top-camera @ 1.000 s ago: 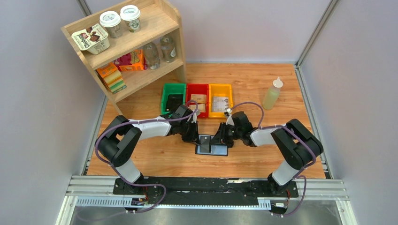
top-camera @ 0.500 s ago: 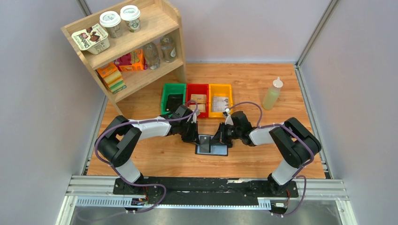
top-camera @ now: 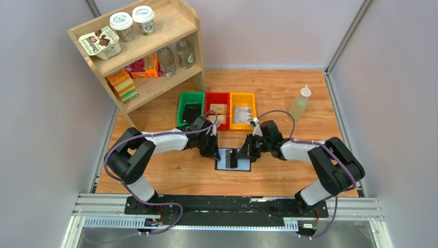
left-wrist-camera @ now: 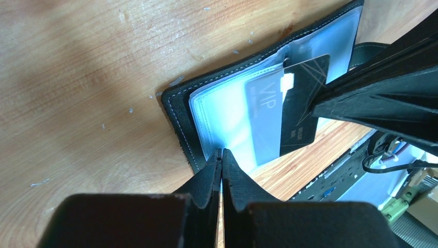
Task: Take the credit cards out of the card holder
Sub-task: Remove the credit card from the card holder, then place the credit card in the storage box.
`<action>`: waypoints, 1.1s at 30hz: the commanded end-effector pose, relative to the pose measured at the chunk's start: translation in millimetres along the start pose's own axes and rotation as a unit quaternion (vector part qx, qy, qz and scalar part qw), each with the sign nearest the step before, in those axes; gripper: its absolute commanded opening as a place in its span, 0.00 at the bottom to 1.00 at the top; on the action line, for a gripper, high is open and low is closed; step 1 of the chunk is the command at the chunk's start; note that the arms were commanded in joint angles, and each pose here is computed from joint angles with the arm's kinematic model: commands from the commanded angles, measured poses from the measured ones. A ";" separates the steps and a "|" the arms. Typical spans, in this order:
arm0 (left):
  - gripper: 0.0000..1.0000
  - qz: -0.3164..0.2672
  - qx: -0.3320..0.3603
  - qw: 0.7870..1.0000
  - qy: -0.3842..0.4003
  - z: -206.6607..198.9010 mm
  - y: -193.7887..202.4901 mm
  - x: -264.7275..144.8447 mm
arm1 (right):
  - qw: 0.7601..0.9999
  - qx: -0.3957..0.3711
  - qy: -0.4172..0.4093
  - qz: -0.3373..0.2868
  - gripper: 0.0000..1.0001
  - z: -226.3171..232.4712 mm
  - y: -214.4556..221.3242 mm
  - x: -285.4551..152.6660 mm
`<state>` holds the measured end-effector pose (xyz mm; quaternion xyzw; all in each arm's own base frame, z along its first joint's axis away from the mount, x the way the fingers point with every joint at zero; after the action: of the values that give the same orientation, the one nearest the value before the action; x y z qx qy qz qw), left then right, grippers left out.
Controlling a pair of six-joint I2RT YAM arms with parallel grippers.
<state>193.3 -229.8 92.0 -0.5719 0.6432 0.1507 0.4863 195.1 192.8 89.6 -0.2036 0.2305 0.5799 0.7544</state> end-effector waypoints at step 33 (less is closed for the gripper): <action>0.57 -0.229 0.413 0.851 0.231 -79.9 -53.3 -145.2 | 0.940 -0.315 -0.128 0.024 0.00 136.0 19.8 -137.9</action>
<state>184.9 -210.6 240.8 -0.5312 0.5832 -0.2587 0.5575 173.7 165.8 253.3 -0.3440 0.0256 0.6263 0.6991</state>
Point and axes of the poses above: each gripper's point midway between its finger pads, its own x axis out along the fingers, its own z axis along the line the jaws close on, y = z × x, the point moved 9 cm from there along -x, back along the fingers, and after that the axes turned 13 degrees about x, right-handed, at the moved point
